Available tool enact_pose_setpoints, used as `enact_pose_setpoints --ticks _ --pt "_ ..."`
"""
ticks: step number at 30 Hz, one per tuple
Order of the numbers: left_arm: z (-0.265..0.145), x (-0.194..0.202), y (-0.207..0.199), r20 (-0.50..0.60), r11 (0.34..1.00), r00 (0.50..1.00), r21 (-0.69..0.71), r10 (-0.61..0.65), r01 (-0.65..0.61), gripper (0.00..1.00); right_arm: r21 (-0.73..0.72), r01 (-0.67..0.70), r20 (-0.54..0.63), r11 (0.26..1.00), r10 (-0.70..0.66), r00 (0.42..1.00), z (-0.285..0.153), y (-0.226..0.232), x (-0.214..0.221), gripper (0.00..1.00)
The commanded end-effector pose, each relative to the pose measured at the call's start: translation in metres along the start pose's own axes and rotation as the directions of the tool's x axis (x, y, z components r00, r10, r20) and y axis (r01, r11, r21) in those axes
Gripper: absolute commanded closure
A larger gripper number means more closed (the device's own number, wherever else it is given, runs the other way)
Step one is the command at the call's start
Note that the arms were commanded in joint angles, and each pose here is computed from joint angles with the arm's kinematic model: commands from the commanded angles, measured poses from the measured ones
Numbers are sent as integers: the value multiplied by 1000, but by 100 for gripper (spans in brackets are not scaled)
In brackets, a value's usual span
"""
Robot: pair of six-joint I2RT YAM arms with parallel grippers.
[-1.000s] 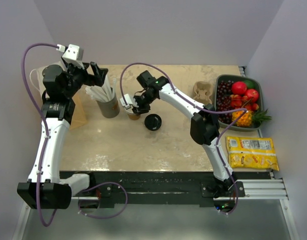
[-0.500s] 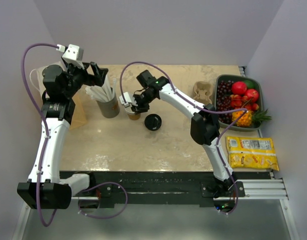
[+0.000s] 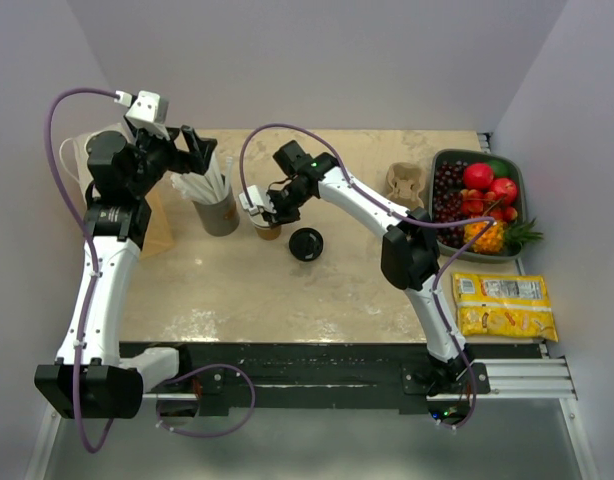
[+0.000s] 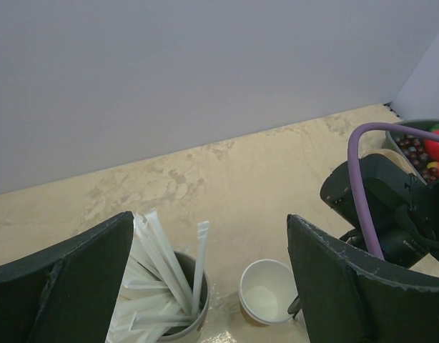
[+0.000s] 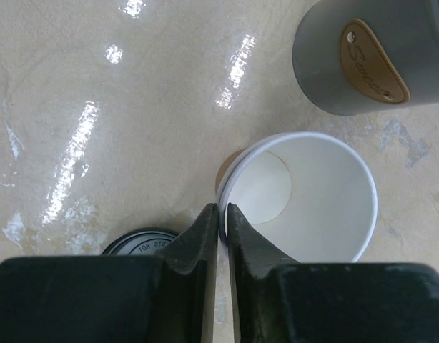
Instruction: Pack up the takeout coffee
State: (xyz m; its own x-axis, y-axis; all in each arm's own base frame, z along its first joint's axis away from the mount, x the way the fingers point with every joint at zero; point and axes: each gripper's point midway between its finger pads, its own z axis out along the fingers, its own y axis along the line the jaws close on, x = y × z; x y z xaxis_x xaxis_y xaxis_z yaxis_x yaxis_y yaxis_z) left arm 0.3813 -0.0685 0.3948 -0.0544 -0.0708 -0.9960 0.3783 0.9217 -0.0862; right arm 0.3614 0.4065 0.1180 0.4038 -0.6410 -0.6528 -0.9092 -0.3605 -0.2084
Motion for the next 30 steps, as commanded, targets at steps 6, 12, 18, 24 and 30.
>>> enact_pose_setpoints --ticks 6,12,18,24,30 --pt "-6 -6 -5 31 1000 1000 14 6 -6 8 87 49 33 995 -52 998 -33 -13 -34 100" --pt "-7 1 -4 16 1000 1000 19 11 -11 8 174 73 51 982 -83 995 -50 -22 -46 100" --pt "-8 10 -7 -3 999 1000 33 17 -17 9 272 57 5 961 -61 998 -54 -38 -36 100" --pt "-9 28 -11 -47 998 999 65 18 -15 9 311 -2 12 950 -1 1000 -47 -56 -30 100" --pt "-12 51 -24 -97 992 994 118 54 -42 10 356 -31 -2 934 34 999 -58 -66 -24 100"
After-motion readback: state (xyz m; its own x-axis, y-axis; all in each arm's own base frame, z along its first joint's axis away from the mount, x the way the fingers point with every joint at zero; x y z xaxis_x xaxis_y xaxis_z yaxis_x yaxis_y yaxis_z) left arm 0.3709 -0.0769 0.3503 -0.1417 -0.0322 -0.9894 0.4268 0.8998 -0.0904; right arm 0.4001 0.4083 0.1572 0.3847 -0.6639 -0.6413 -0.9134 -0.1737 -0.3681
